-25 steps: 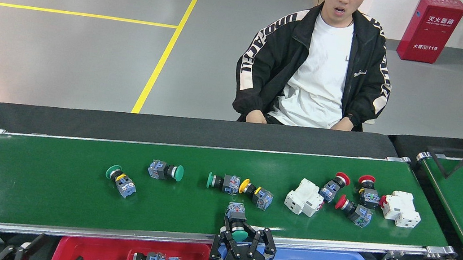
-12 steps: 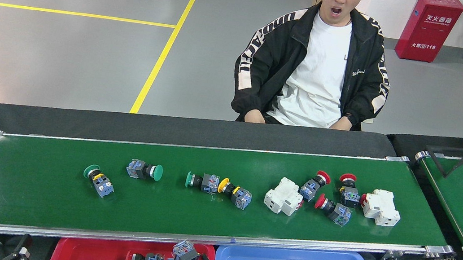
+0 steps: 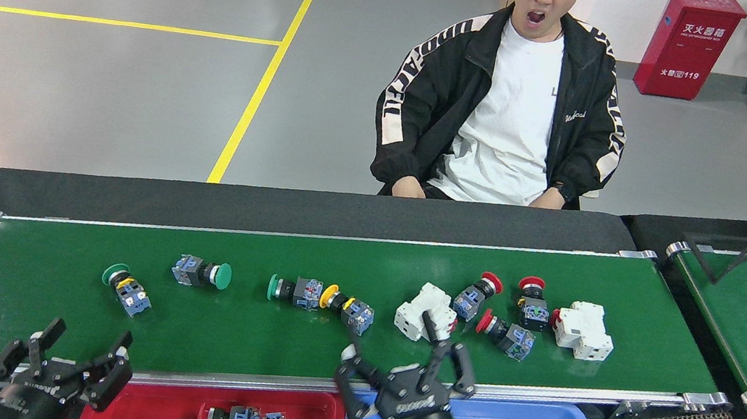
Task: Pick switch part from conveyor to tray
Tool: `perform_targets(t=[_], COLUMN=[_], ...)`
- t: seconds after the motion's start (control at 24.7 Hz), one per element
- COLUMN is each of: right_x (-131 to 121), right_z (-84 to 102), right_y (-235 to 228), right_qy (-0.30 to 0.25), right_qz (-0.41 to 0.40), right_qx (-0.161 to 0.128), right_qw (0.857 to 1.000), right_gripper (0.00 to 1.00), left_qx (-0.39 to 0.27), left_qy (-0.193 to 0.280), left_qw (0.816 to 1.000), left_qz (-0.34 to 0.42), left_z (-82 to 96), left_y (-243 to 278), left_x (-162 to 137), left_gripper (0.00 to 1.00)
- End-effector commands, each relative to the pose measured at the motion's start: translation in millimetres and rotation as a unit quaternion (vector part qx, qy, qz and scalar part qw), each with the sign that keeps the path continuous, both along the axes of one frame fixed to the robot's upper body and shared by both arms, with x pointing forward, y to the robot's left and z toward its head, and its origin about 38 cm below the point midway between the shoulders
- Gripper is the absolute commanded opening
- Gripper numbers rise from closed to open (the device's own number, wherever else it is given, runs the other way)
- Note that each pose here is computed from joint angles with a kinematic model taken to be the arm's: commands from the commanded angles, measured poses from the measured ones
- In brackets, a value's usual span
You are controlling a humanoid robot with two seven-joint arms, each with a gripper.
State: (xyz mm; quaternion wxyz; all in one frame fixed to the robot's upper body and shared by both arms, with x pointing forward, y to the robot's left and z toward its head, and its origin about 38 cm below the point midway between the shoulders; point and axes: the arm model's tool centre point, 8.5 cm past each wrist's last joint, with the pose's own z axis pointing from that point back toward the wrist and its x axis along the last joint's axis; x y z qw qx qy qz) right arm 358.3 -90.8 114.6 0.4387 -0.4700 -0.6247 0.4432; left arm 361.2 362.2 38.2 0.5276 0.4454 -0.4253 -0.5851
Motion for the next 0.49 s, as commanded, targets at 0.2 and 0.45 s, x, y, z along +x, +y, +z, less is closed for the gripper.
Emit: perform_targets(t=[0.2,0.45], right_x=[-44.0,-38.0], right_z=[-53.2,-55.2], right_y=[-48.2,-42.0], right_qy=[0.070,0.093], right_qz=[-0.061,-0.054], right_qx=[-0.032,-0.032], right_qw=[0.995,0.994], right_gripper=[1.00,1.00], left_qx=[0.009,0.056], left_qy=[0.024,0.059], left_qw=[0.999,0.997], left_qz=[0.024,0.007], left_z=[0.7,-2.0], left_y=[34.3,59.4], left_x=[40.5,46.6], left_gripper=[0.95,0.07])
